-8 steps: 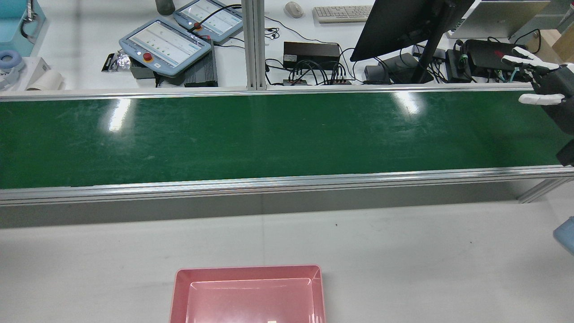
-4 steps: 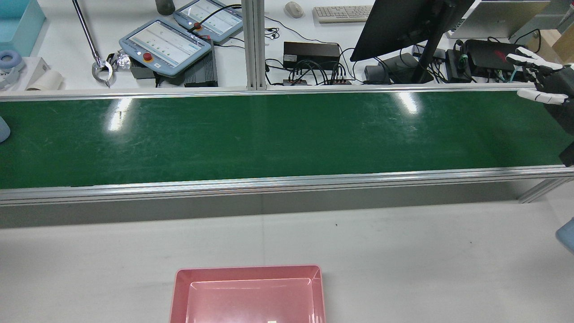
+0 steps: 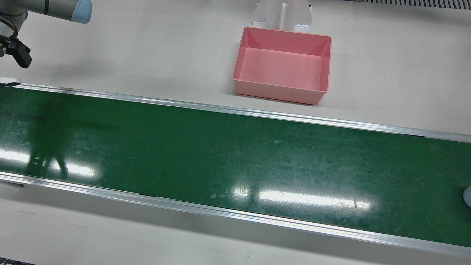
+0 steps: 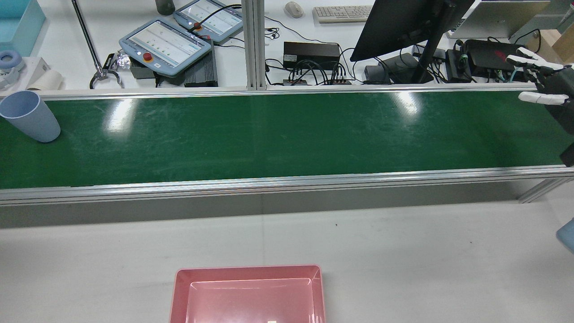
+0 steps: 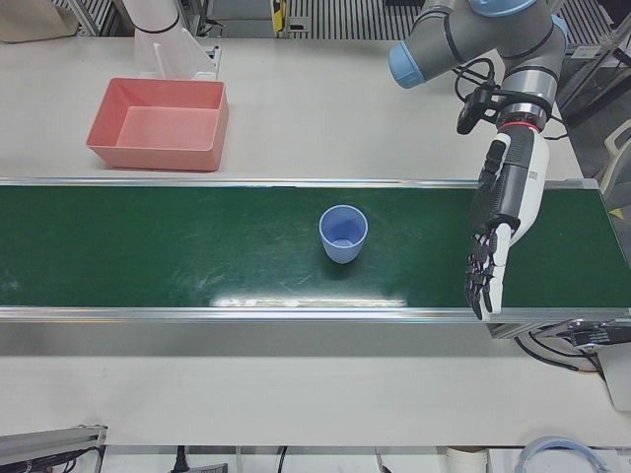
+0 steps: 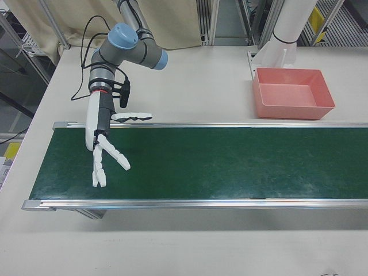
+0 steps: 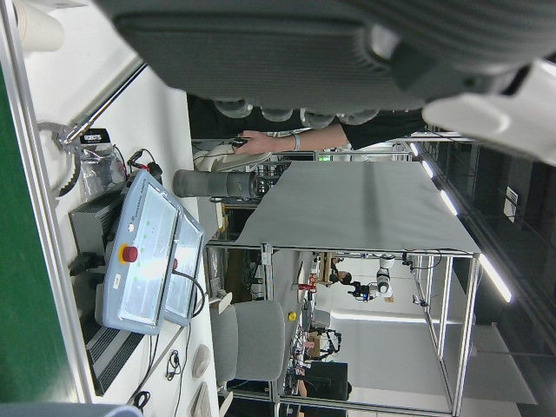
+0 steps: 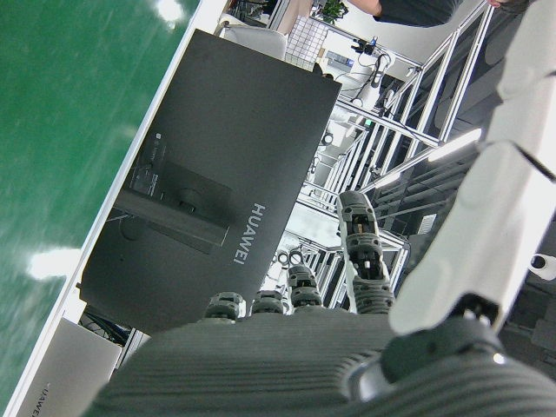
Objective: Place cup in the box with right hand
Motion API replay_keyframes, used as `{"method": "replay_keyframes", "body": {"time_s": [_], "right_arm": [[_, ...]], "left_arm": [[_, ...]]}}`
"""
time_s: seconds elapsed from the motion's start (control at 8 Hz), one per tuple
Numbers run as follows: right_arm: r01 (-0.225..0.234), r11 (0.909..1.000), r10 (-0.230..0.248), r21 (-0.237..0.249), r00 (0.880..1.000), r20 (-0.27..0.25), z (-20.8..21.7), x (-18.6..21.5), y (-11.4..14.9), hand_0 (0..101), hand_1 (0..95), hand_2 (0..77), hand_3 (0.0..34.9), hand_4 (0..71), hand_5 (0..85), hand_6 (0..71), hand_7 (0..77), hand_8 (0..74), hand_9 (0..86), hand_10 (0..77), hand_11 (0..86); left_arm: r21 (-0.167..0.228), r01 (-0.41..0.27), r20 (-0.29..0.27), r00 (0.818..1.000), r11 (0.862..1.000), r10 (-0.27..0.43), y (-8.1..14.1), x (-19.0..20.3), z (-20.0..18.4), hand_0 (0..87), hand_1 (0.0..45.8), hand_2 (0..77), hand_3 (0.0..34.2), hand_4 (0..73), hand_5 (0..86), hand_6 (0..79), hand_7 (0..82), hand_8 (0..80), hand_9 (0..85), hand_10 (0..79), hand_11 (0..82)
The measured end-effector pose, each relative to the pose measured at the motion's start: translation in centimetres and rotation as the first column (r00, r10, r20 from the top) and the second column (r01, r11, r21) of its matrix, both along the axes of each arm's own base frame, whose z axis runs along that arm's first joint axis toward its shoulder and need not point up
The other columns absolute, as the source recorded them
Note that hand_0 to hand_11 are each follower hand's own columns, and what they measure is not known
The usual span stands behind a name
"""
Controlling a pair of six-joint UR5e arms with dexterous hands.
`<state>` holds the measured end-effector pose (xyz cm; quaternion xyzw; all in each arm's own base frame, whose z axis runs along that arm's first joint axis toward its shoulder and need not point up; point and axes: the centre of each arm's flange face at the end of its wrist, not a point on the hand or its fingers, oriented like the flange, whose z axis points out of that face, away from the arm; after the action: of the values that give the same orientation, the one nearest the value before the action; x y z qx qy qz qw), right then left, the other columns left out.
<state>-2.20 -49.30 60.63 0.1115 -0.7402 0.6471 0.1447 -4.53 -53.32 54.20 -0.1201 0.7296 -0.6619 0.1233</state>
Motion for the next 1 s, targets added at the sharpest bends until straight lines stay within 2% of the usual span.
{"method": "replay_keyframes", "body": {"time_s": [0.12,0.25,0.38,0.5,0.62,0.75,0.88,1.0], "right_arm": [[0.000,1.0000,0.000,0.000,1.000,0.000,0.02,0.02,0.01,44,4.4,5.5,0.0,12.0,2.7,3.8,12.5,0.5,5.4,2.2,3.8],[-0.001,1.0000,0.001,-0.001,1.000,0.000,0.03,0.04,0.02,44,8.2,2.2,0.0,12.5,2.7,3.8,12.0,0.5,5.4,2.2,3.8],[-0.001,1.0000,0.001,-0.001,1.000,0.000,0.04,0.05,0.03,46,9.8,7.1,0.0,12.5,2.7,3.8,12.0,0.5,5.4,2.2,3.8],[-0.001,1.0000,0.001,-0.001,1.000,0.000,0.06,0.05,0.03,46,9.8,7.1,0.0,12.5,2.7,3.8,12.0,0.5,5.4,2.2,3.8],[0.000,1.0000,0.000,-0.002,1.000,-0.001,0.11,0.03,0.02,46,3.3,3.8,0.0,14.7,2.7,3.8,12.0,0.5,5.4,2.2,4.4],[0.000,1.0000,0.000,0.000,1.000,0.000,0.13,0.01,-0.03,45,9.8,2.7,0.0,13.6,2.7,3.8,12.0,0.5,5.4,2.2,4.4],[0.001,1.0000,-0.001,0.003,1.000,0.001,0.33,-0.04,-0.13,45,7.6,6.5,0.0,14.7,2.7,3.8,12.0,1.1,5.4,2.2,4.4],[0.001,1.0000,-0.001,0.000,1.000,0.001,0.82,-0.08,-0.24,41,12.5,12.5,0.0,10.4,2.7,3.8,12.0,1.1,5.4,2.2,4.4]], "left_arm": [[0.000,0.000,0.000,1.000,1.000,0.000,0.00,0.00,0.00,0.0,0.5,0.5,0.0,1.1,0.5,0.0,0.5,0.0,0.0,0.0,0.0],[0.000,0.000,0.000,1.000,1.000,0.000,0.00,0.00,0.00,0.0,0.5,0.5,0.0,1.1,0.5,0.5,0.5,0.0,0.0,0.0,0.0],[0.000,0.000,0.000,1.000,1.000,0.000,0.00,0.00,0.00,0.0,0.5,0.5,0.0,1.1,0.5,0.0,0.5,0.0,0.0,0.0,0.0],[0.000,0.000,0.000,1.000,1.000,0.000,0.00,0.00,0.00,0.0,0.5,0.5,0.0,1.1,0.5,0.0,0.5,0.0,0.0,0.0,0.0],[0.000,0.000,0.000,1.000,1.000,0.000,0.00,0.00,0.00,0.0,0.5,0.5,0.0,1.1,0.5,0.5,0.5,0.0,0.0,0.0,0.0],[0.000,0.000,0.000,1.000,1.000,0.000,0.00,0.00,0.01,0.1,0.5,0.5,0.0,1.1,0.5,0.5,0.5,0.0,0.0,0.0,0.0],[0.000,0.000,0.000,1.000,1.000,0.000,0.00,0.00,0.00,0.0,0.5,0.5,0.0,1.1,0.5,0.5,0.5,0.0,0.0,0.0,0.0],[0.000,0.001,0.000,1.000,1.000,-0.001,0.00,-0.01,0.00,0.0,0.5,0.5,0.0,1.1,0.5,0.5,0.5,0.0,0.0,0.0,0.0]]}}
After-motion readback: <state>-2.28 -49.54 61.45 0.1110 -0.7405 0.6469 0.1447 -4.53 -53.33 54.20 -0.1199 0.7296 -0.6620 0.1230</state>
